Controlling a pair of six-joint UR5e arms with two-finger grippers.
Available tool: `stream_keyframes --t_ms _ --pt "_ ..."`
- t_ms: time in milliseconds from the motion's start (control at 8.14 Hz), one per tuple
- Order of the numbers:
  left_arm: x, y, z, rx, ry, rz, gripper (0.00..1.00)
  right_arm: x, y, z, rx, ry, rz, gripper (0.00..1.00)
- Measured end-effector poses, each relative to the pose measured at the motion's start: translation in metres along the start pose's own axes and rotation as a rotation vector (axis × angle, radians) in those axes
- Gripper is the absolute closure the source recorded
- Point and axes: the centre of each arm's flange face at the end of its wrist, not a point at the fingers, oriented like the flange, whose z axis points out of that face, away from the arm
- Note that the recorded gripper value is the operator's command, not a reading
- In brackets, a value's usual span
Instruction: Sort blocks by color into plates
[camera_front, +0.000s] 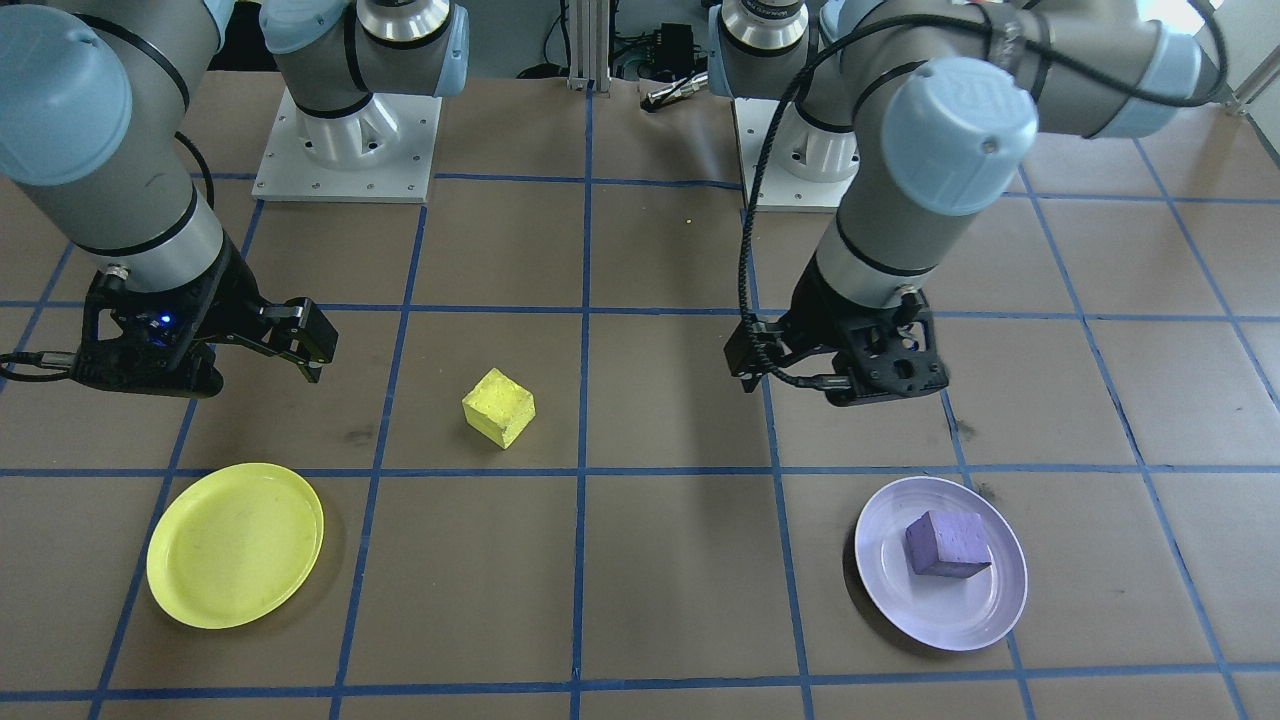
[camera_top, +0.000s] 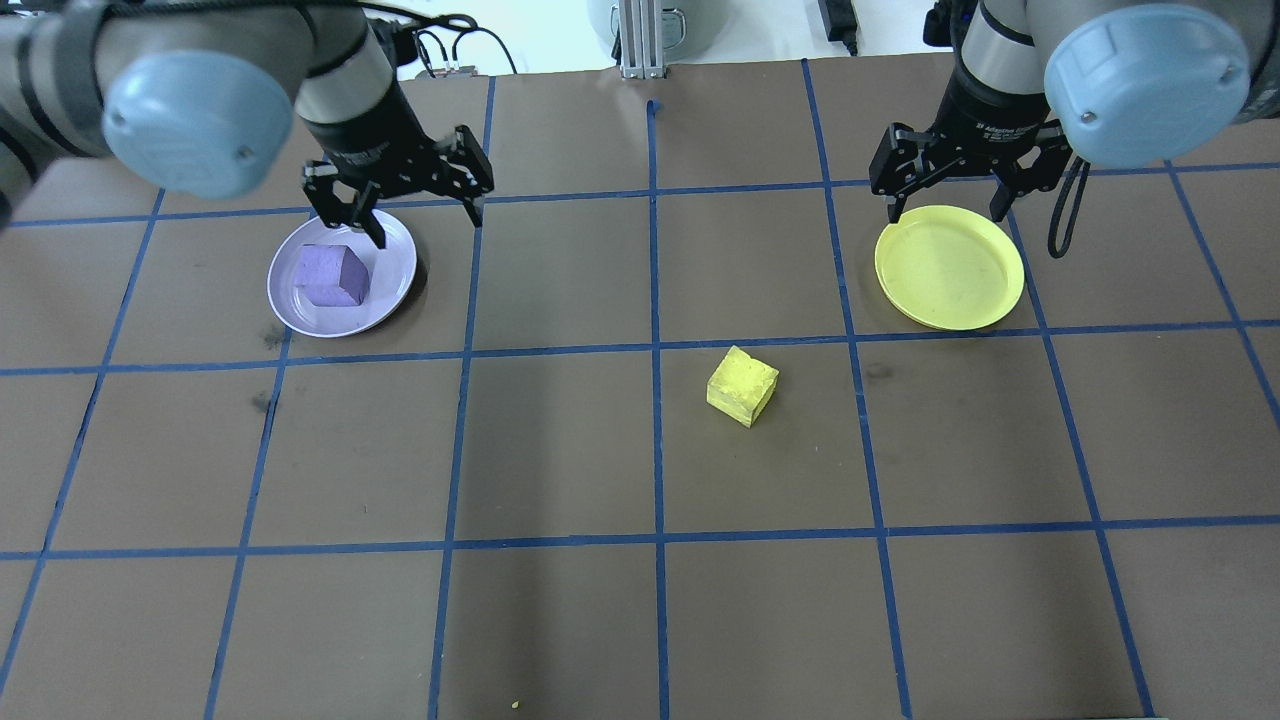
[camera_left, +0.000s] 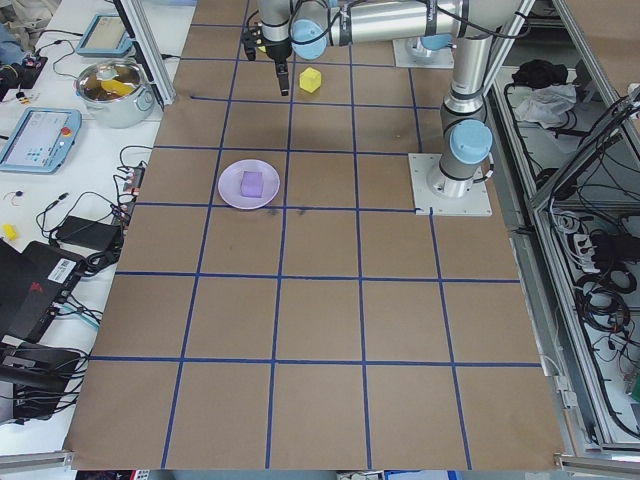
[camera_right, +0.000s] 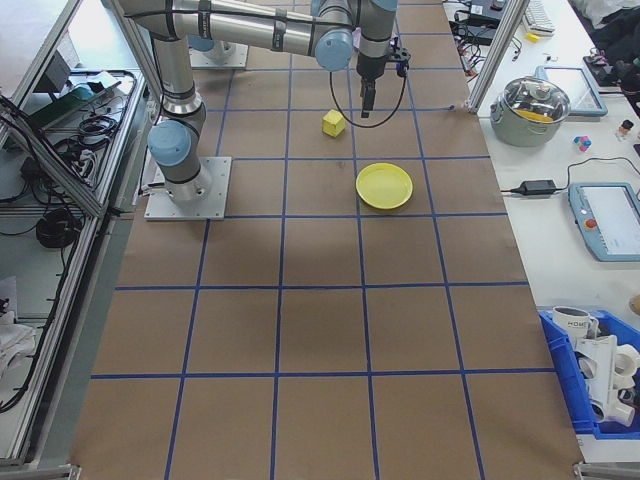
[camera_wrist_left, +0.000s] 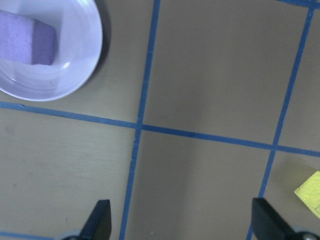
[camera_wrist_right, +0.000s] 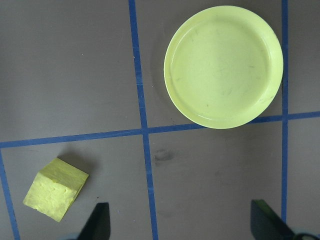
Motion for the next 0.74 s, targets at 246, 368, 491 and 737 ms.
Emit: stream_keyframes --t_ms 246,368,491,737 --pt "-0.003 0.007 -0.081 0.009 -0.055 0.006 0.00 -0.003 0.006 0.020 -0.039 0.000 0.105 0.00" --pt "0.012 0.027 -0.113 0.040 -0.073 0.041 0.00 -0.009 0.009 0.025 -0.055 -0.018 0.190 0.00" --pt "0.019 0.041 -0.133 0.076 -0.095 0.063 0.00 -0.020 0.012 0.028 -0.072 -0.050 0.267 0.00" --pt "0.033 0.053 -0.161 0.172 -0.020 0.088 0.00 -0.048 0.028 0.045 -0.120 -0.073 0.338 0.00"
